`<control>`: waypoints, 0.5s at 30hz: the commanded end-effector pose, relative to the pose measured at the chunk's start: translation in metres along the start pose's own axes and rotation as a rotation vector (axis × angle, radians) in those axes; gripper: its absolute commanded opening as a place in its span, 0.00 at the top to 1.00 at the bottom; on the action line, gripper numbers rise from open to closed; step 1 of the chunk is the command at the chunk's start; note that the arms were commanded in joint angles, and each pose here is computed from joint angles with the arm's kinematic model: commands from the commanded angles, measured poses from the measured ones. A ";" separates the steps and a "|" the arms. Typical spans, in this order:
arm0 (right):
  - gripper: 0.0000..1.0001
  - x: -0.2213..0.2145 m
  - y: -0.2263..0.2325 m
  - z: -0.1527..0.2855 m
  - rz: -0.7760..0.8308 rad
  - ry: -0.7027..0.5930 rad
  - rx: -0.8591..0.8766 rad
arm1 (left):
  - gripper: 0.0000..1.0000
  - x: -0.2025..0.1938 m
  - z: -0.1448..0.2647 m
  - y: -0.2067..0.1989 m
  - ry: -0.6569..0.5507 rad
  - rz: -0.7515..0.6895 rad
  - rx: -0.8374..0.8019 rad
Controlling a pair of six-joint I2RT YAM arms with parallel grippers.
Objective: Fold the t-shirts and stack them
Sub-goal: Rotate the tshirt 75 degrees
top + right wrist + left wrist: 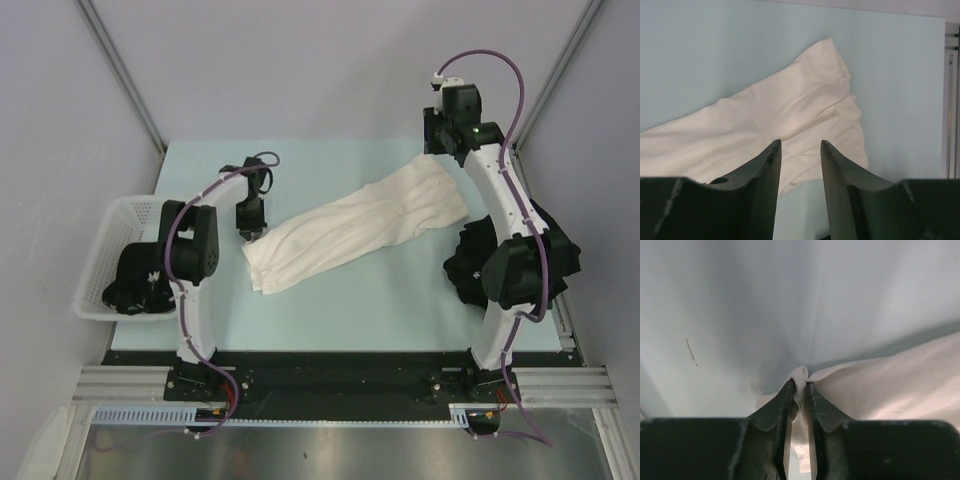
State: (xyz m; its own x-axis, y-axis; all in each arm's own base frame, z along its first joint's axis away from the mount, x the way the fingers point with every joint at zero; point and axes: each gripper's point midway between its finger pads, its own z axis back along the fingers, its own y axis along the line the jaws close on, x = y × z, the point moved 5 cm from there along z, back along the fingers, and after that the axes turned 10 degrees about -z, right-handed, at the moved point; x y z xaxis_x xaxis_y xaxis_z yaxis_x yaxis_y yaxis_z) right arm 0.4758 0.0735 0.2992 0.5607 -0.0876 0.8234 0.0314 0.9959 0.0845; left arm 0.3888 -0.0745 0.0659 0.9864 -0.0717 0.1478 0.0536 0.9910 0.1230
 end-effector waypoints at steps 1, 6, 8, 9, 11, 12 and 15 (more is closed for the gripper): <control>0.58 0.009 0.001 0.027 -0.021 -0.064 0.004 | 0.83 -0.030 0.011 0.007 0.072 -0.020 0.009; 0.58 0.004 0.002 0.030 -0.024 -0.077 0.004 | 0.88 -0.051 0.025 0.010 0.093 -0.049 0.033; 0.57 0.004 0.002 0.033 -0.019 -0.086 -0.003 | 0.88 -0.063 0.029 0.008 0.122 -0.077 0.049; 0.57 0.007 0.002 0.034 -0.018 -0.102 -0.011 | 0.88 -0.066 0.032 0.006 0.126 -0.090 0.049; 0.56 0.009 0.005 0.036 -0.006 -0.112 -0.006 | 0.88 -0.078 0.035 -0.002 0.148 -0.129 0.050; 0.54 0.010 0.006 0.037 0.003 -0.121 -0.005 | 0.89 -0.082 0.040 -0.004 0.140 -0.140 0.049; 0.54 0.013 0.011 0.038 0.015 -0.132 -0.014 | 0.88 -0.097 0.043 -0.019 0.144 -0.176 0.041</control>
State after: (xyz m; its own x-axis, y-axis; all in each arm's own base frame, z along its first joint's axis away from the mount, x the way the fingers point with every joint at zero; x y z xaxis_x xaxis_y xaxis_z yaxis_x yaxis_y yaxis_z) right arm 0.4540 0.0782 0.2936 0.5598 -0.0787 0.8249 0.0368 0.9969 0.0702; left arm 0.3082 -0.0797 0.0695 0.9881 -0.1519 -0.0237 0.1537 0.9741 0.1658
